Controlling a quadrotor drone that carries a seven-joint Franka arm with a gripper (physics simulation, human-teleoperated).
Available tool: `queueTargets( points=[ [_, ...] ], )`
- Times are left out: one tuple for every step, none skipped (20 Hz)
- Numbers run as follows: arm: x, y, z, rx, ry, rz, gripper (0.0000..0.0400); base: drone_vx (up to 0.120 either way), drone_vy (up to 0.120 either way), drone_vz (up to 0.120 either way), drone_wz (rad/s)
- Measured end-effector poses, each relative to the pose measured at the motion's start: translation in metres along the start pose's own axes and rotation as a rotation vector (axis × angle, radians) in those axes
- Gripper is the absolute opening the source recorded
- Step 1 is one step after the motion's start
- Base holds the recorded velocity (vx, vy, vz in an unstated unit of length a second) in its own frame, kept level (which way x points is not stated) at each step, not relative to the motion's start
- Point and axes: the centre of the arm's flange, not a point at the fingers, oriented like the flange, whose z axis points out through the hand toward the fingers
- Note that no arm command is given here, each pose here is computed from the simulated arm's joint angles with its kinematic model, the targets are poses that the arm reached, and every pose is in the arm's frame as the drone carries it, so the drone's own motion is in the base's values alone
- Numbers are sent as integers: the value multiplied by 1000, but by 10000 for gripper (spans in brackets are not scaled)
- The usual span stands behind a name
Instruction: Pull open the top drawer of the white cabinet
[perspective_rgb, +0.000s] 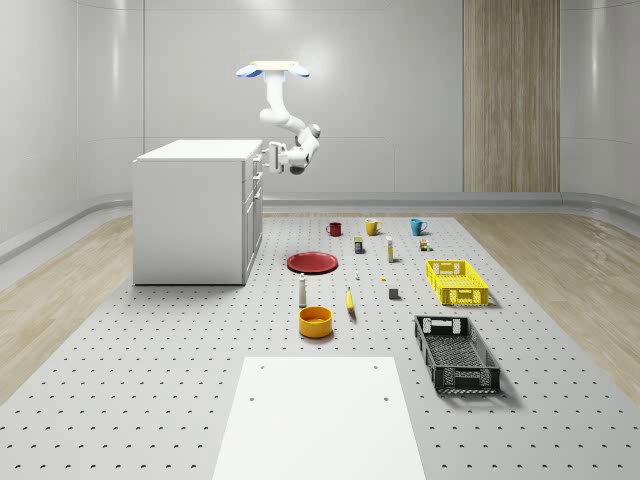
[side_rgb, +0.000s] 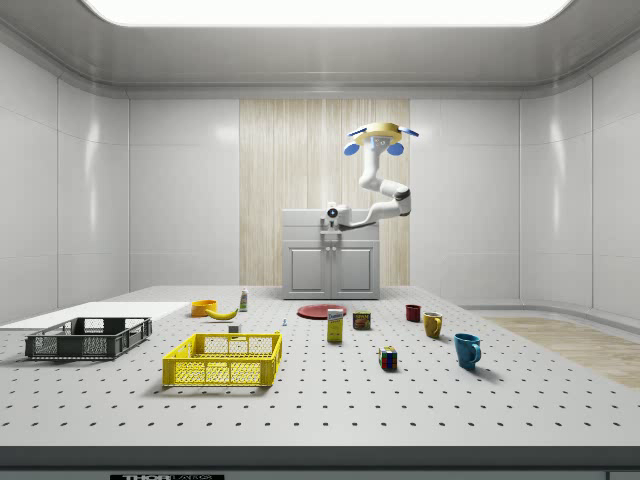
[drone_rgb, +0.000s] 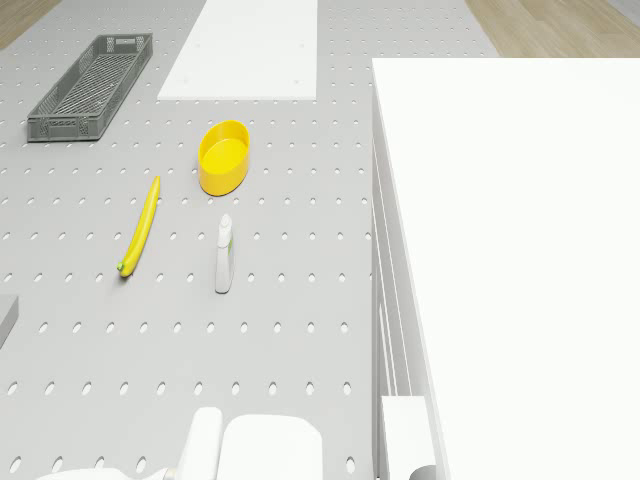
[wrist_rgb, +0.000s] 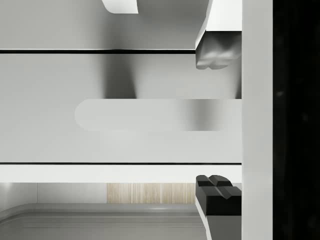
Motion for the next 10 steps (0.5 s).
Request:
queueTargets(
  points=[
    [0, 0, 0, 0, 0, 0, 311, 0, 0, 0, 0],
    [-1, -1, 0, 0, 0, 0, 311, 0, 0, 0, 0],
    [-1, -1, 0, 0, 0, 0, 311, 0, 0, 0, 0],
    [-1, -1, 0, 0, 0, 0, 311, 0, 0, 0, 0],
    [-2, -2, 0, 0, 0, 0, 311, 0, 0, 0, 0],
    [-2, -2, 1, 0, 0, 0, 311, 0, 0, 0, 0],
    [-2, -2, 1, 0, 0, 0, 311, 0, 0, 0, 0],
    [-2, -2, 1, 0, 0, 0, 311, 0, 0, 0, 0],
    [-2, -2, 2, 0, 0, 0, 311, 0, 0, 0, 0],
    [-2, -2, 3, 0, 0, 0, 311, 0, 0, 0, 0]
  ],
)
